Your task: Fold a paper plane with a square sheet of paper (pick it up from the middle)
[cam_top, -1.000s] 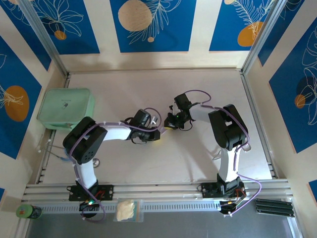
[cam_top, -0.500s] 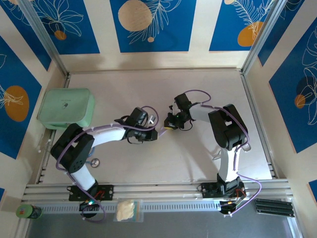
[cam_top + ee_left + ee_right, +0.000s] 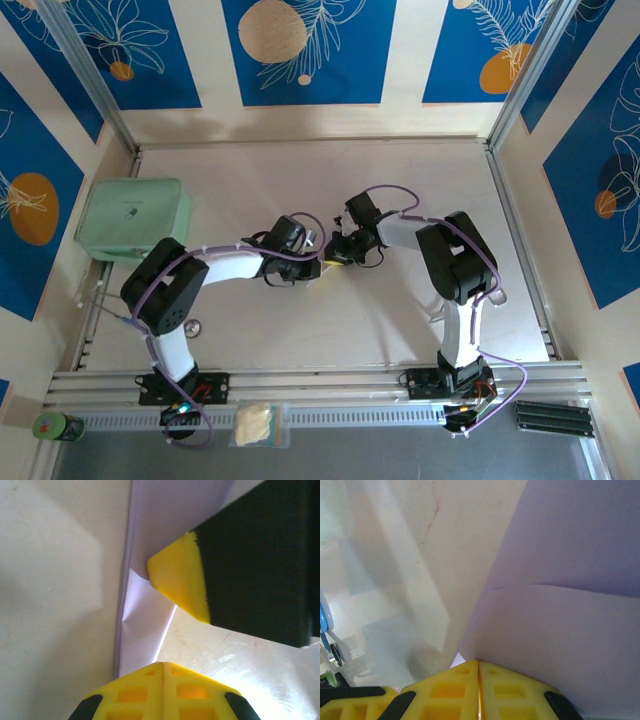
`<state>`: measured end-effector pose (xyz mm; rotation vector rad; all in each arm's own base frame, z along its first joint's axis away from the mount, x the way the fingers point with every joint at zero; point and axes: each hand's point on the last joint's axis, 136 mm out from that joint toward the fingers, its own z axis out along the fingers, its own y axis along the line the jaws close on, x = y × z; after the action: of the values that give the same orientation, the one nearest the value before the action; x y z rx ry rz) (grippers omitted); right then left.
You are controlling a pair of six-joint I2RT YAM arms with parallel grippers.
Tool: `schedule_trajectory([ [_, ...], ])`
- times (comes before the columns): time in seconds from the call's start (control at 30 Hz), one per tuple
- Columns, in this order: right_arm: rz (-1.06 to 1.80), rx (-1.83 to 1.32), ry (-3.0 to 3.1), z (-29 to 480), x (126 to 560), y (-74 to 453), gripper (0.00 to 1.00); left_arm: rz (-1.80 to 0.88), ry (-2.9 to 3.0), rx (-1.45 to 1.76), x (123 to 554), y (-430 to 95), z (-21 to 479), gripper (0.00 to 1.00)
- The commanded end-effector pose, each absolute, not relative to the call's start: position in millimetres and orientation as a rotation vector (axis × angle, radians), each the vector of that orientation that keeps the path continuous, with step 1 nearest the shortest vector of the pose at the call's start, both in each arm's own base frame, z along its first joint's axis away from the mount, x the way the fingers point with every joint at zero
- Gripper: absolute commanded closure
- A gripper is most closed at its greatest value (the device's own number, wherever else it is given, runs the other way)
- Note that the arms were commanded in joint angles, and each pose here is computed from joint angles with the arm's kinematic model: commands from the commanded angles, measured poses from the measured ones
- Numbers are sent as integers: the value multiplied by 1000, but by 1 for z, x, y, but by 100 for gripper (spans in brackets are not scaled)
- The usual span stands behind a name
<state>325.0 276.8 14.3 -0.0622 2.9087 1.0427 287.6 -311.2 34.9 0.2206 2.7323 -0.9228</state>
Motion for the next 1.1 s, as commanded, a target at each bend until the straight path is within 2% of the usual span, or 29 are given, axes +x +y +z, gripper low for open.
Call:
schedule_trajectory([
  [0.0,959,-10,3056,-10,295,262,91,-898,2722,194,298,-312,33,97],
  [0.23,963,-14,3029,-6,301,261,91,-872,2763,185,294,-308,20,98],
  [0.47,965,-18,2919,15,330,255,91,-839,2823,179,278,-296,5,98],
  [0.67,918,23,2909,12,348,241,90,-828,2842,163,272,-291,-1,99],
  [1.07,878,27,2986,-7,336,238,90,-921,2744,211,286,-309,29,99],
])
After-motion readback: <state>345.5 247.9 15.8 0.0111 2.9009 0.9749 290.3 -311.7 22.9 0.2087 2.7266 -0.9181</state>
